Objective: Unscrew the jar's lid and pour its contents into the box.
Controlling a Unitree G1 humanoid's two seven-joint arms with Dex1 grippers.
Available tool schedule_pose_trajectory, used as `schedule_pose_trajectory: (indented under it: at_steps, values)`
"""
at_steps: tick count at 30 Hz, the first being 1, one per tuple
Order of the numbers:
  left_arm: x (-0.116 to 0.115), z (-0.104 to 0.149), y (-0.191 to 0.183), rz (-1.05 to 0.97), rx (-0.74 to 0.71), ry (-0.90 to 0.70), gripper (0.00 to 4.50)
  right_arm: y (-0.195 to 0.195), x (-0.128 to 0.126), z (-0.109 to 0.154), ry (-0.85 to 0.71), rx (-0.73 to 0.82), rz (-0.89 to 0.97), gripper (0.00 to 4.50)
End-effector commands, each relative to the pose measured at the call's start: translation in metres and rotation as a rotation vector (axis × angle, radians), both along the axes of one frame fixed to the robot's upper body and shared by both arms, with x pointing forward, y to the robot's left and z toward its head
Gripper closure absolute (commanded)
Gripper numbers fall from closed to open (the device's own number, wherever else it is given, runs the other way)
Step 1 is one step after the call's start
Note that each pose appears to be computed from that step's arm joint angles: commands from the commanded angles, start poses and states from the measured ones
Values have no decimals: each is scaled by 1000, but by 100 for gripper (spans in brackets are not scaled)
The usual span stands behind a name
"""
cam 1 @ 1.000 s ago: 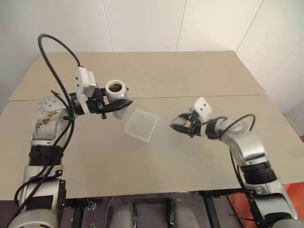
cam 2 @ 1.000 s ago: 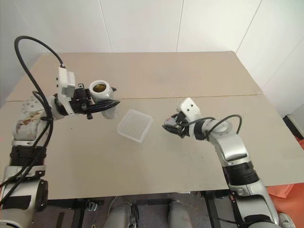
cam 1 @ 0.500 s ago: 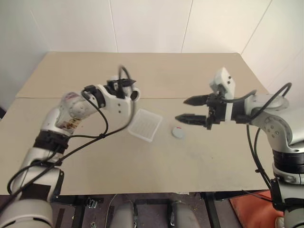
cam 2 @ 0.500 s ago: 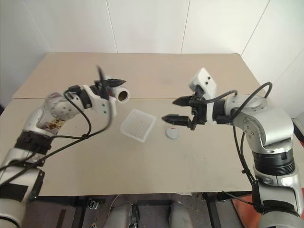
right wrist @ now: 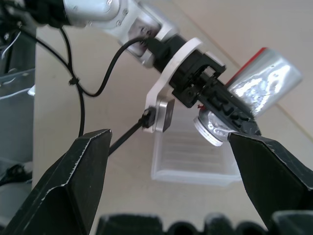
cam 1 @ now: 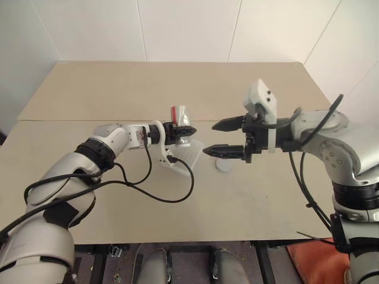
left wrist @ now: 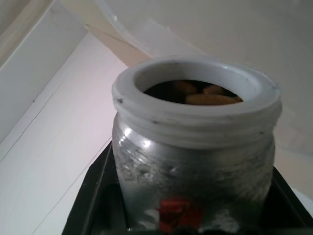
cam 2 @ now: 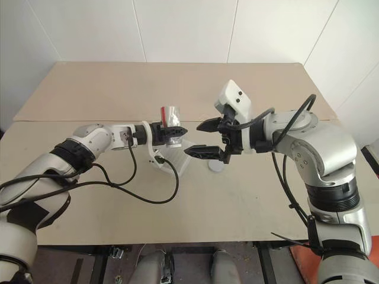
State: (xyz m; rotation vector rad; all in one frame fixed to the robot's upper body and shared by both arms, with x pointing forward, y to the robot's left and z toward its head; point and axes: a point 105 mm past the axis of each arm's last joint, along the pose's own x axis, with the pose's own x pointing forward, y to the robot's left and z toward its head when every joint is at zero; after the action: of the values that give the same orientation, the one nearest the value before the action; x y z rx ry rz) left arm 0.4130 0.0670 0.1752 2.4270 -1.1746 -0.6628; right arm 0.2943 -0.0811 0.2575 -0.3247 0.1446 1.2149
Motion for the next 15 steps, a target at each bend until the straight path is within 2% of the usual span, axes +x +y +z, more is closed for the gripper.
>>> schedule_pose_trajectory:
  at_steps: [1, 7, 9, 13, 15]
  values:
    - [4, 25, -1, 12, -68, -31, 248, 0, -8, 12, -46, 39, 16, 4]
    - [0, 50, 13, 56, -212, 3, 248, -1, -8, 9, -35, 51, 15, 4]
    - [-5, 65, 20, 73, -325, 48, 248, -1, -9, 10, -36, 56, 26, 4]
    - [-13, 84, 40, 124, -755, 366, 248, -2, -10, 10, -35, 73, 40, 4]
    - [-13, 84, 58, 235, -1115, 687, 248, -1, -9, 7, -57, 89, 39, 4]
